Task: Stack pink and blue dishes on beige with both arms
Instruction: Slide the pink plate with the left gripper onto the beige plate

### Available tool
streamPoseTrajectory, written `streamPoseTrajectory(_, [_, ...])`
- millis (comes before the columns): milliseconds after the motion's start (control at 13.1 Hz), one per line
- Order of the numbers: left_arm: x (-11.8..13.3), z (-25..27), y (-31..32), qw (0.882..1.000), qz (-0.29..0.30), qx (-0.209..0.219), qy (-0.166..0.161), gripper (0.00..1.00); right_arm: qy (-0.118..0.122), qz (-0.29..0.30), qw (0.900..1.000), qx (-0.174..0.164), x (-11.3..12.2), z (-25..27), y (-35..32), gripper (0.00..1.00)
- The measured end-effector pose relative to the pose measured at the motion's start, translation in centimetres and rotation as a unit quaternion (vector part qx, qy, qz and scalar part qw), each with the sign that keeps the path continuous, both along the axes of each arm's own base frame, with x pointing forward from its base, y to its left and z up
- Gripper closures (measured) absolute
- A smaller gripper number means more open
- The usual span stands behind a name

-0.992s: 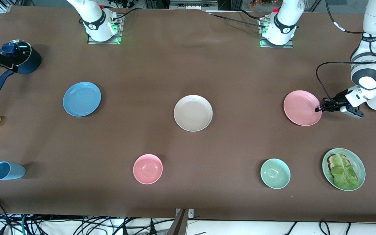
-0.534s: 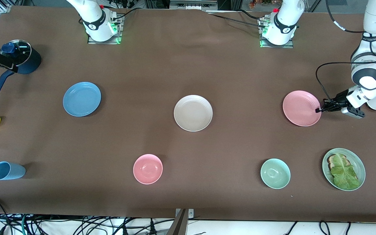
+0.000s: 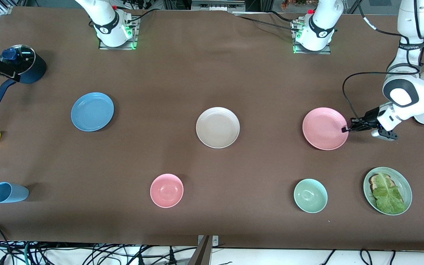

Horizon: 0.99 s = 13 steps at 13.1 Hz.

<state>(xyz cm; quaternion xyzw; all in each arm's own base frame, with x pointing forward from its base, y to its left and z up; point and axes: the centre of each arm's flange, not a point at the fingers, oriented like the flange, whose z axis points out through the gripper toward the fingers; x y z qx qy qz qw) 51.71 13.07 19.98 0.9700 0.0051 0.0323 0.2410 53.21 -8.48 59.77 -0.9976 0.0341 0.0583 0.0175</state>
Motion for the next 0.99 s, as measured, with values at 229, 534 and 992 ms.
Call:
streamPoseTrajectory(229, [1.0, 2.8, -3.2, 1.000, 0.012, -0.027, 0.011, 0.94, 0.000, 0.000, 1.000, 0.000, 0.0, 0.0, 0.0, 0.00])
streamPoseTrajectory(534, [2.2, 7.0, -9.2, 0.998, 0.040, -0.040, 0.039, 0.94, 0.000, 0.000, 1.000, 0.000, 0.0, 0.0, 0.0, 0.00])
streamPoseTrajectory(992, [3.5, 9.7, -20.7, 0.995, 0.071, -0.046, 0.057, 0.94, 0.001, -0.001, 1.000, 0.000, 0.0, 0.0, -0.1, 0.00])
